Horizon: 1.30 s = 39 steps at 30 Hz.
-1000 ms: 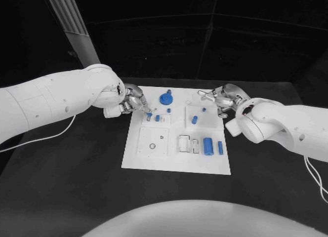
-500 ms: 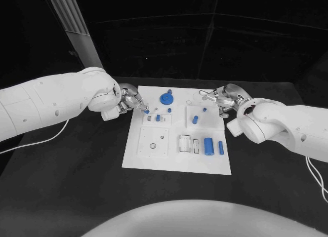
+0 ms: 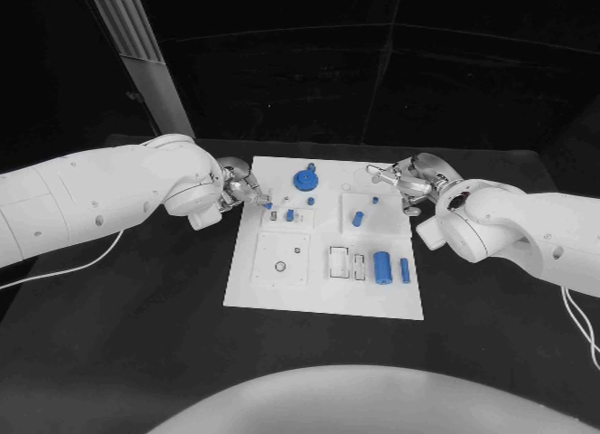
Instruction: Assemble the parts on the task board
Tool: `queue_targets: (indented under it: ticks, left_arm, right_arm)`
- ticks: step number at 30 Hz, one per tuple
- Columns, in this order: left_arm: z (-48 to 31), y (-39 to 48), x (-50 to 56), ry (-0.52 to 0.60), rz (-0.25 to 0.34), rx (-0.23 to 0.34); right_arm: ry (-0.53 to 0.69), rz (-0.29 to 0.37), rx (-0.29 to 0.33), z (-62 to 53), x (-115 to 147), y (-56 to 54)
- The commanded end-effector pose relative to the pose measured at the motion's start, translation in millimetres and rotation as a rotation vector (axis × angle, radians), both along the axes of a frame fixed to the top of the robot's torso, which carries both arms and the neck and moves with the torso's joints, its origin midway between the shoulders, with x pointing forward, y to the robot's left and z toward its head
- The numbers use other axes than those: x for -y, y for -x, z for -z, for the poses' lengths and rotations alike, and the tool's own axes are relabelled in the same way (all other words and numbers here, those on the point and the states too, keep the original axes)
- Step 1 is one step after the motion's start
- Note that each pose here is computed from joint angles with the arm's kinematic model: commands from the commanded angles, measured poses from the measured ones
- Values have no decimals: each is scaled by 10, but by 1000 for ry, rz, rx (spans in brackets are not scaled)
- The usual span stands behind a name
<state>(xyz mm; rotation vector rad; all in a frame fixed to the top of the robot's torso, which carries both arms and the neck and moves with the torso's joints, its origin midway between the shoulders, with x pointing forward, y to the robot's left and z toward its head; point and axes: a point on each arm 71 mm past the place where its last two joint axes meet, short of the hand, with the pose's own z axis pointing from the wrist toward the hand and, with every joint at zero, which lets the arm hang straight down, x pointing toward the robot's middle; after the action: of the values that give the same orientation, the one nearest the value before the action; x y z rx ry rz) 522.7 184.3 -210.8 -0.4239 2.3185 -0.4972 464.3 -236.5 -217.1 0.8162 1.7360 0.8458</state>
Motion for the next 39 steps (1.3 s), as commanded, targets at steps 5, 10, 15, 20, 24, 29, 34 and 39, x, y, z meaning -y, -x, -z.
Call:
queue_targets:
  ticks: [5, 10, 15, 20, 24, 29, 34, 39]
  left_arm:
    - [5, 32, 25, -35, -26, 34]
    - [25, 47, 57, -55, -13, 29]
    - [39, 50, 72, -70, -5, 20]
    - [54, 57, 80, -85, 5, 2]
    - [61, 59, 95, -91, 11, -5]
    - [70, 59, 119, -94, 18, -11]
    - [79, 60, 133, -100, 28, -21]
    - [85, 62, 144, -103, 33, -26]
  right_arm:
    - [-1, -3, 11, -17, 5, 2]
    - [-1, -3, 12, -18, 6, 3]
    - [-1, -4, 12, -18, 4, 4]
    - [0, -2, 12, -18, 9, 4]
    - [-1, -3, 12, -18, 7, 4]
    - [-1, -4, 13, -19, 3, 4]
    - [-1, -4, 13, -19, 3, 4]
    - [-1, -4, 13, -20, 3, 5]
